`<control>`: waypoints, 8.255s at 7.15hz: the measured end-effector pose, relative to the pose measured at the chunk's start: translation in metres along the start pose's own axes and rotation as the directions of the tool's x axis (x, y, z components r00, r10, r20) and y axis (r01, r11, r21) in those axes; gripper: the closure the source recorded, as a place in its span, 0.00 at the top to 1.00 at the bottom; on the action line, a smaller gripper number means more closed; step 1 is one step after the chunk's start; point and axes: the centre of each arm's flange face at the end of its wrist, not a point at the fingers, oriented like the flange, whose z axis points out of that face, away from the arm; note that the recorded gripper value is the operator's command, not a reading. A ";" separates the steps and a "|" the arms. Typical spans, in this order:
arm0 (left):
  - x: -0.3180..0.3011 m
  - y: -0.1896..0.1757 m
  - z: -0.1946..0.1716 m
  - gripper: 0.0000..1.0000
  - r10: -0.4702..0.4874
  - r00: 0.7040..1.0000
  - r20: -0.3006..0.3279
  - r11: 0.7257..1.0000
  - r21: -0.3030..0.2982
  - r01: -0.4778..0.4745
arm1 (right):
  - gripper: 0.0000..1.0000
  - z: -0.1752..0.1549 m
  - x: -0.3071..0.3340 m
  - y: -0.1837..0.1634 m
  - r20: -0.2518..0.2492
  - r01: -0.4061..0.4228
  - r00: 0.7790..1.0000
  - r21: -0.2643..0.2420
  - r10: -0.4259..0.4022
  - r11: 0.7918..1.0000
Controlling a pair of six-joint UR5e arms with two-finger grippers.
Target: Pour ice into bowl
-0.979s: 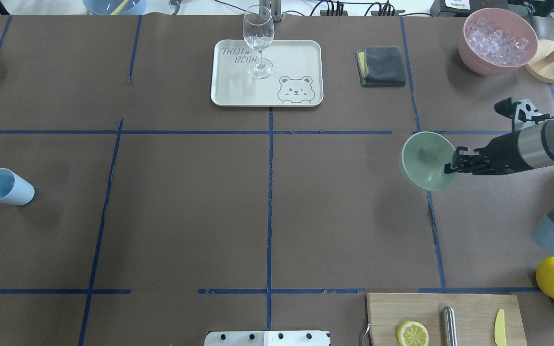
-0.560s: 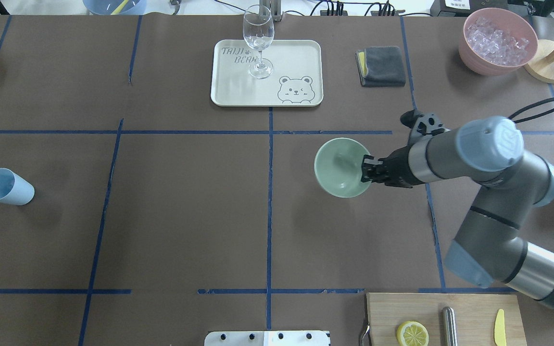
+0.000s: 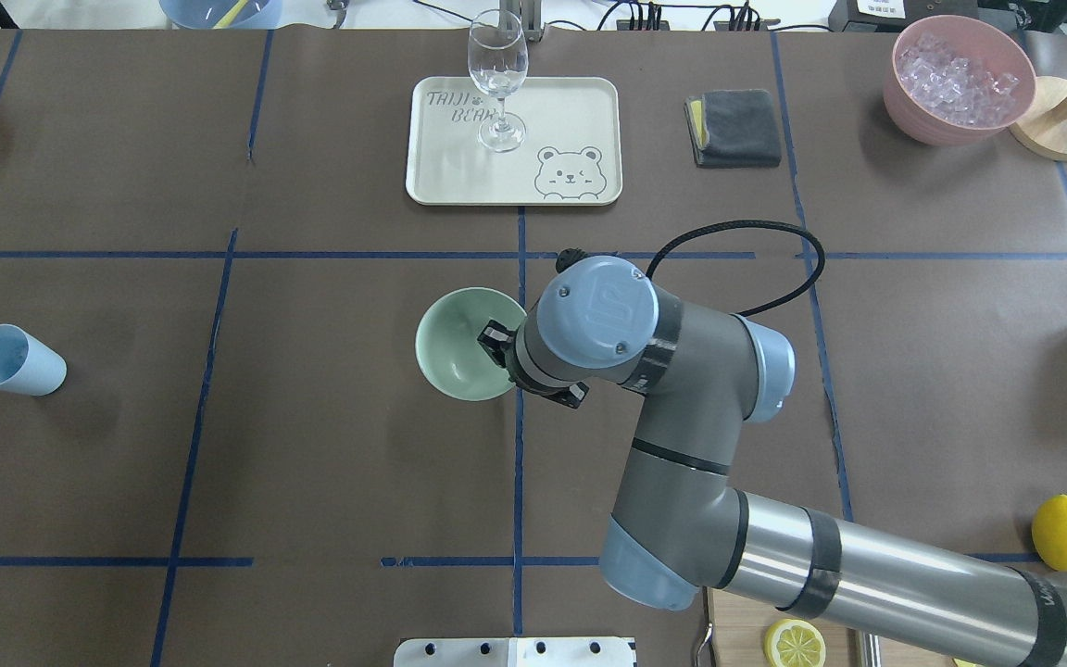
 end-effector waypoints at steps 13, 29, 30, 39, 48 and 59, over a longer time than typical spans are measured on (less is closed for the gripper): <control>0.015 -0.013 -0.008 1.00 0.067 0.998 0.003 0.997 0.042 -0.067 | 1.00 -0.033 -0.033 -0.044 -0.010 -0.056 0.998 -0.110 0.055 0.992; 0.262 0.060 0.142 1.00 -0.038 0.999 0.016 0.927 0.374 0.030 | 1.00 -0.110 0.120 -0.181 -0.003 0.095 0.995 -0.100 -0.096 0.990; 0.279 0.082 0.167 0.96 -0.115 0.993 0.031 0.905 0.417 0.091 | 1.00 -0.112 0.121 -0.180 -0.001 0.095 0.995 -0.099 -0.096 0.990; 0.266 0.120 0.245 1.00 -0.291 0.956 0.039 0.494 0.862 0.115 | 1.00 -0.111 0.125 -0.179 -0.004 0.096 0.995 -0.100 -0.097 0.990; 0.269 0.106 0.314 1.00 -0.285 0.955 0.076 0.365 0.930 0.035 | 1.00 -0.114 0.121 -0.177 0.004 0.101 0.995 -0.102 -0.101 0.990; 0.261 0.084 0.329 0.99 -0.328 0.944 0.033 0.315 0.946 0.076 | 1.00 -0.120 0.120 -0.174 0.015 0.108 0.994 -0.102 -0.107 0.989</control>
